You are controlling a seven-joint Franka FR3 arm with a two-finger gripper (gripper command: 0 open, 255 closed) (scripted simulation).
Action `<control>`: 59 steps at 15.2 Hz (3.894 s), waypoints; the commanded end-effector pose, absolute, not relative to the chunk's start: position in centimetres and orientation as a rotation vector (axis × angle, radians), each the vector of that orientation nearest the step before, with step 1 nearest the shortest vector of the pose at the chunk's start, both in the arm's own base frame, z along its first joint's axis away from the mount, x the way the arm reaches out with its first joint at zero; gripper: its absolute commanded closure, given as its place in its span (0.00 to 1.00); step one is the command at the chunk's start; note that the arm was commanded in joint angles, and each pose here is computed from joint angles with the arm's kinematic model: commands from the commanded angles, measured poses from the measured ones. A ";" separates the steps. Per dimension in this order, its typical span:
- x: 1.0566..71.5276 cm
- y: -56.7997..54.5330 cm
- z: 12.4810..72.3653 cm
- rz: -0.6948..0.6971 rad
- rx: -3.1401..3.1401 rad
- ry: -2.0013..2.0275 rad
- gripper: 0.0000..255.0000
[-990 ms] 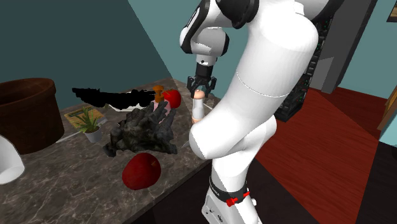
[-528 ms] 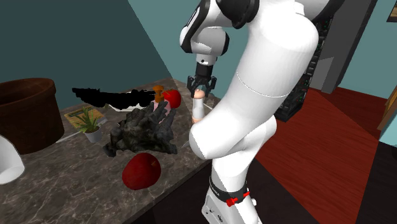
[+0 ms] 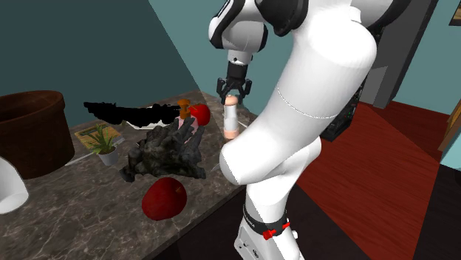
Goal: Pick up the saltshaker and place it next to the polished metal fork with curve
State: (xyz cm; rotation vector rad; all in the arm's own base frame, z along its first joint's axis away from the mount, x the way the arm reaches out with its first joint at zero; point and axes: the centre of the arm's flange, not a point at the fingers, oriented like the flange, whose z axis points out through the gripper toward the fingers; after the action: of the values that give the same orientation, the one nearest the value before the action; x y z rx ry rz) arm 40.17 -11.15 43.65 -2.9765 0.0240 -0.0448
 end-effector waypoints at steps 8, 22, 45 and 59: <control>40.1 -11.2 48.4 -0.044 -2.976 0.024 1.00; 40.1 -11.2 55.8 -0.044 -2.976 0.024 1.00; 39.7 -5.9 65.6 -0.044 -2.976 0.024 1.00; 38.6 12.6 65.6 -0.044 -2.976 0.024 1.00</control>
State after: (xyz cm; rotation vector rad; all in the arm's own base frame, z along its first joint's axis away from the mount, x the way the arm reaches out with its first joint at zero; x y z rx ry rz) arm 38.84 11.33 65.46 -2.9767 0.0222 -0.0442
